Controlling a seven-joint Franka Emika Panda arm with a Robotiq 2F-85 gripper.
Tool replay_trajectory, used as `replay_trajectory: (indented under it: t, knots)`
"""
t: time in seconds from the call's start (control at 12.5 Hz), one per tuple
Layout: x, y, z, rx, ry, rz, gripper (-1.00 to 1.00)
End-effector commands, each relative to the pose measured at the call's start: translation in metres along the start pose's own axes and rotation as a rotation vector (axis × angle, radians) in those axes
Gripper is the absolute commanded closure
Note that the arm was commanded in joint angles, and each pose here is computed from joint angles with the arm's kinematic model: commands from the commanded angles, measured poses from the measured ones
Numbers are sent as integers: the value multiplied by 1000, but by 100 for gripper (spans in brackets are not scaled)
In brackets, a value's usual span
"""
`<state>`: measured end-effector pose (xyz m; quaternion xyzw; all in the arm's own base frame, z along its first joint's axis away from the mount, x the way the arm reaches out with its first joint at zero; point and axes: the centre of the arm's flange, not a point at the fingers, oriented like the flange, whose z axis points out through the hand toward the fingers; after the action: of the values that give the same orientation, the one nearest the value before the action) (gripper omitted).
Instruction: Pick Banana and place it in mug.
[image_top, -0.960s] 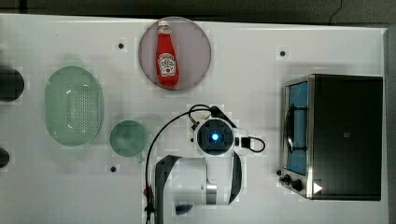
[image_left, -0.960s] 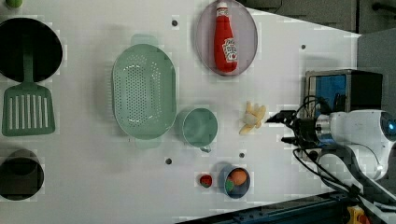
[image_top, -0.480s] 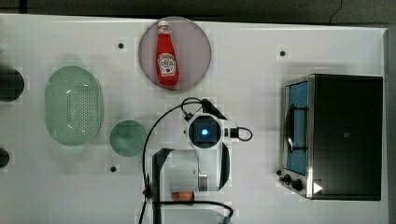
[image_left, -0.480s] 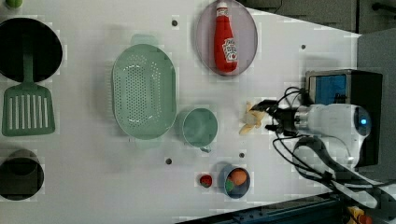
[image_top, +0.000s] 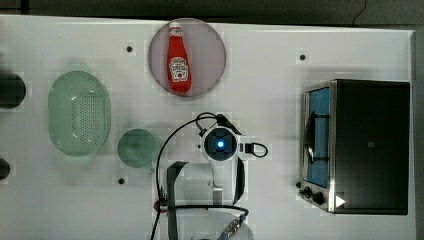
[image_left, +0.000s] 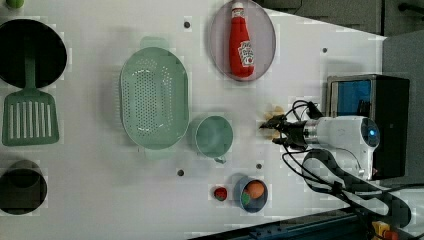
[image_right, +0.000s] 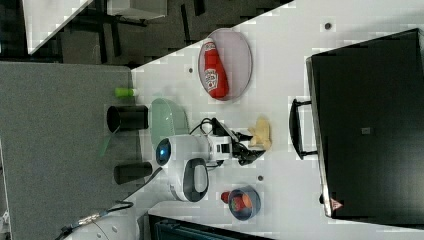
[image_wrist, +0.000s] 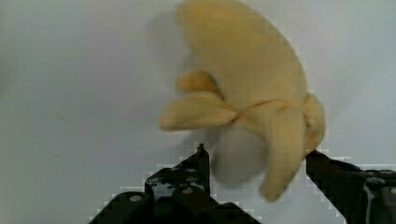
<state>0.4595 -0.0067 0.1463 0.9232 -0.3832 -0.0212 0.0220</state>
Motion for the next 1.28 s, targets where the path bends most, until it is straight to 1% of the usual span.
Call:
replay_trajectory:
  t: [0.08,0.16,0.24,0.4,0.48,0.64,0.72,0.8,0.88,1.04,1.2,1.28]
  knots:
    - [12,2,-14,33,34,60,30]
    - [12,2,-13,33,33,60,50]
    - [13,2,-14,35,35,60,53]
    - [16,-1,-29,57,56,60,53]
    - [20,-5,-46,83,80,61,53]
    - [27,-10,-95,142,136,64,53]
    - [28,-11,-123,161,154,63,53]
    - [25,-13,-169,179,170,56,53]
    - [21,-9,-196,164,158,54,53]
    - [7,1,-245,97,101,49,53]
    - [-10,0,-303,46,67,24,53]
    - [-27,-6,-326,4,43,-4,53]
